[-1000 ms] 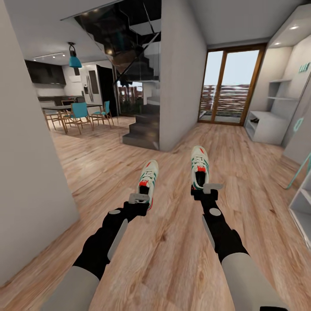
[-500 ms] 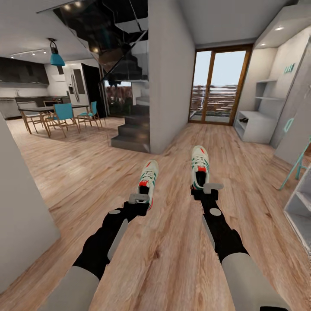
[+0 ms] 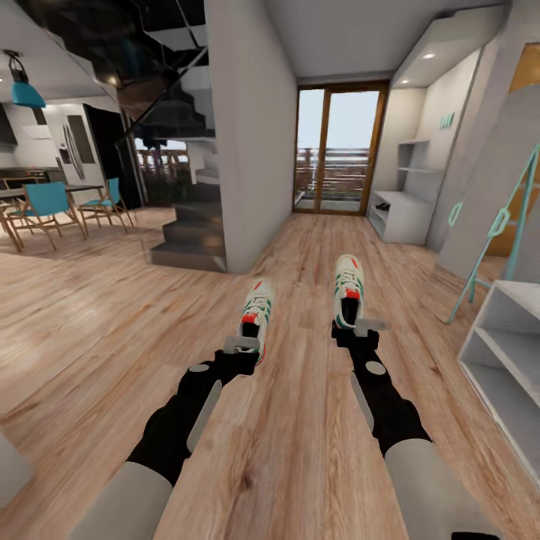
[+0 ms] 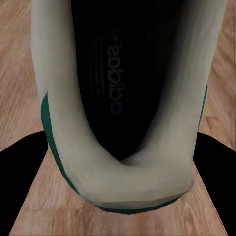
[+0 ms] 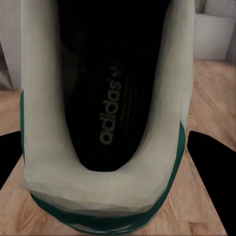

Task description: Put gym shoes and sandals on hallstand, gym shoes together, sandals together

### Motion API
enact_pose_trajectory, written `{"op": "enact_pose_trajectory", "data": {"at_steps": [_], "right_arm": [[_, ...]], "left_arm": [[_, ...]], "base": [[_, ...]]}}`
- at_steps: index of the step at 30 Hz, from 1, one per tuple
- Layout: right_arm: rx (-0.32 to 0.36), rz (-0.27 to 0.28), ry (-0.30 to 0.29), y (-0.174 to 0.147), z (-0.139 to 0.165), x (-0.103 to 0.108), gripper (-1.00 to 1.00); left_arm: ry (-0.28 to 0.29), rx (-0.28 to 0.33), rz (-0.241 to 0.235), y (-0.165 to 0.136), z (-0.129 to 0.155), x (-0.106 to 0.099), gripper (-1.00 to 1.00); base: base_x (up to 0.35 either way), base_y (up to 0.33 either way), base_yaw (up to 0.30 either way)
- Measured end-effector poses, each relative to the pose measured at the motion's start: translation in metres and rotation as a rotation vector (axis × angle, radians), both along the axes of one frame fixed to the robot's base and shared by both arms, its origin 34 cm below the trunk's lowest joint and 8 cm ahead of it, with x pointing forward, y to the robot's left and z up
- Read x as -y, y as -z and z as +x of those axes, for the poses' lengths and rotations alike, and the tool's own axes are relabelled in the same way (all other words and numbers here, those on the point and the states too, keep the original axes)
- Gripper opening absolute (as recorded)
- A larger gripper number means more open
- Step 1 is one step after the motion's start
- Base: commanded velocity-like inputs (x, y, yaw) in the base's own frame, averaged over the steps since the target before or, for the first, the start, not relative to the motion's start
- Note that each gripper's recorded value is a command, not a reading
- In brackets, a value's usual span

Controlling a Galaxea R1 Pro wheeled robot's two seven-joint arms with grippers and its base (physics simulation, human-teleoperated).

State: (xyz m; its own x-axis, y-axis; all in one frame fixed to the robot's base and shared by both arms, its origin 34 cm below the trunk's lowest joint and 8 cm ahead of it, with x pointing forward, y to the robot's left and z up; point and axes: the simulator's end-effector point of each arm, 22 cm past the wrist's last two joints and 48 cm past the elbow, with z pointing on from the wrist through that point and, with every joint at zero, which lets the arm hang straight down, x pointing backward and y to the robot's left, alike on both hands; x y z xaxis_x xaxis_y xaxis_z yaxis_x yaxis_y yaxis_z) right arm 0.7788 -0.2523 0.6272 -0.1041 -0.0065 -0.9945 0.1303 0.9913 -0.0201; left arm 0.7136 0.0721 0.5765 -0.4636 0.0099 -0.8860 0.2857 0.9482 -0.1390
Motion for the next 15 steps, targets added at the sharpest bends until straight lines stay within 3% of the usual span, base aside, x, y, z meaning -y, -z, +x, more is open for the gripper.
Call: {"op": "enact_pose_trajectory", "data": {"at_steps": [15], "right_arm": [[0.001, 0.0, 0.0, -0.0007, 0.0001, 0.0, -1.0]], "left_arm": [[0.0, 0.0, 0.0, 0.0, 0.0, 0.0, -1.0]], "base": [[0.343, 0.0, -0.289]]}}
